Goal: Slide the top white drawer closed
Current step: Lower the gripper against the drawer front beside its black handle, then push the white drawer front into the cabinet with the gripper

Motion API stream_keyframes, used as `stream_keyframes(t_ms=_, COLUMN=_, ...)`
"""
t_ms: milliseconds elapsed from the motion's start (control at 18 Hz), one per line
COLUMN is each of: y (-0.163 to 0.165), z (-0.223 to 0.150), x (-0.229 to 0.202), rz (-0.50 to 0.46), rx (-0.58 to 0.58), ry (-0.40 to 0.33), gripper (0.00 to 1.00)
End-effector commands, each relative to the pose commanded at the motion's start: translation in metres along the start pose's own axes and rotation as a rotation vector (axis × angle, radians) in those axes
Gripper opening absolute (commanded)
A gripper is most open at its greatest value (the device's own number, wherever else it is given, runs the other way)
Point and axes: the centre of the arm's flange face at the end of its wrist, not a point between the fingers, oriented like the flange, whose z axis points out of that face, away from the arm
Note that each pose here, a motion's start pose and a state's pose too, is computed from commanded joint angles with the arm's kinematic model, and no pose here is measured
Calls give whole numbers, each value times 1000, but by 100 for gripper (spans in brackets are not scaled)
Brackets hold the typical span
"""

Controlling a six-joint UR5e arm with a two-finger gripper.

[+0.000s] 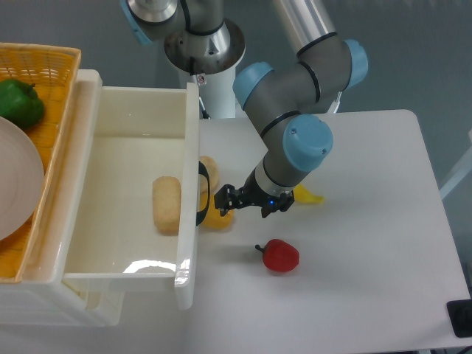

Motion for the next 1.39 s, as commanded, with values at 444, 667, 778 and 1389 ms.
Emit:
stream_keyframes(t_ms=444, y=0, z=-1, x=4, rz=5, rx=2, ry=0, gripper=100)
stream_keyframes(t_ms=667, y=0, z=0, x=10, rz=15, rx=-1, ry=0, gripper=100)
stream_keyframes(t_ms=778, y=0, z=0, x=12, rz=17, rx=0, ry=0, gripper=100)
stream_keyframes(t_ms=1389, y=-1, z=-2, x=20, rz=27, rx=4, ry=5, gripper=100)
